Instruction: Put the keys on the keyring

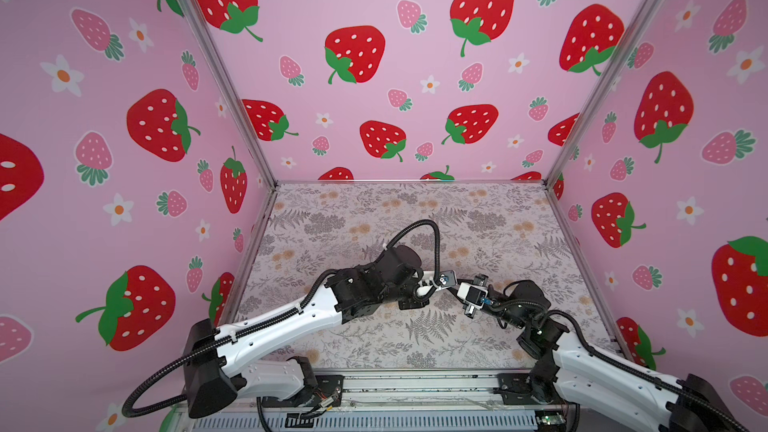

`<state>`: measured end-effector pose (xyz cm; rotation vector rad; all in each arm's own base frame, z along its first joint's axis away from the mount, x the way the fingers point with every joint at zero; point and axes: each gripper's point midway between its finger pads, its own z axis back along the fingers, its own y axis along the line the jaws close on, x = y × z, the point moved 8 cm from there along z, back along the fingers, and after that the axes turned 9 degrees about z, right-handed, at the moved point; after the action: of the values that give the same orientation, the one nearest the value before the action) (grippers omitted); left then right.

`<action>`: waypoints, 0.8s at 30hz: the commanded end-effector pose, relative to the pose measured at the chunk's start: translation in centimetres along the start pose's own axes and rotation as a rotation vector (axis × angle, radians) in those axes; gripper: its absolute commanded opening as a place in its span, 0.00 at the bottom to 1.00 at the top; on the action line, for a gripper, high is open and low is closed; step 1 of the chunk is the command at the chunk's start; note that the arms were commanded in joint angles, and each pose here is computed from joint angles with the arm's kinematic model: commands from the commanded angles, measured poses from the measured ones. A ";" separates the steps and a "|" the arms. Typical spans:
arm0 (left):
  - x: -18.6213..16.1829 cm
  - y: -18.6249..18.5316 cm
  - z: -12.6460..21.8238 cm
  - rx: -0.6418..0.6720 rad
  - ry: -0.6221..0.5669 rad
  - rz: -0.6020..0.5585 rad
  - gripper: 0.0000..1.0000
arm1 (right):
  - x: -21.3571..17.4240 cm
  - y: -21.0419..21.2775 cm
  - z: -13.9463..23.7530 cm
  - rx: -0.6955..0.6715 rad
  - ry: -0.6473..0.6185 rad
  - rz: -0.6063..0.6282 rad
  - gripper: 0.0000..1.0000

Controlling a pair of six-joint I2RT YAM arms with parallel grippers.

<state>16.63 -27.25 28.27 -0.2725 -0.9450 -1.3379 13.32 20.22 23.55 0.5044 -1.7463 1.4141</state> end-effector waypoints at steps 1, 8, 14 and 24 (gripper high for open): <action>1.6 0.5 0.9 0.018 -0.050 -0.019 0.00 | 1.6 -1.2 -0.2 -0.050 -0.057 -0.004 0.14; 1.7 0.5 0.9 0.017 -0.058 -0.015 0.00 | 1.4 -1.0 -0.4 -0.037 -0.047 -0.022 0.09; 1.9 0.4 1.2 0.010 -0.085 -0.016 0.00 | 0.9 -0.8 -0.7 -0.008 -0.013 -0.031 0.08; 1.9 0.0 1.5 -0.010 -0.114 -0.025 0.00 | 0.7 -0.6 -0.9 0.013 0.004 -0.049 0.11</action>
<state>16.53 -27.25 28.39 -0.2777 -0.9489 -1.3402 13.57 20.71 23.87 0.5377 -1.7195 1.3936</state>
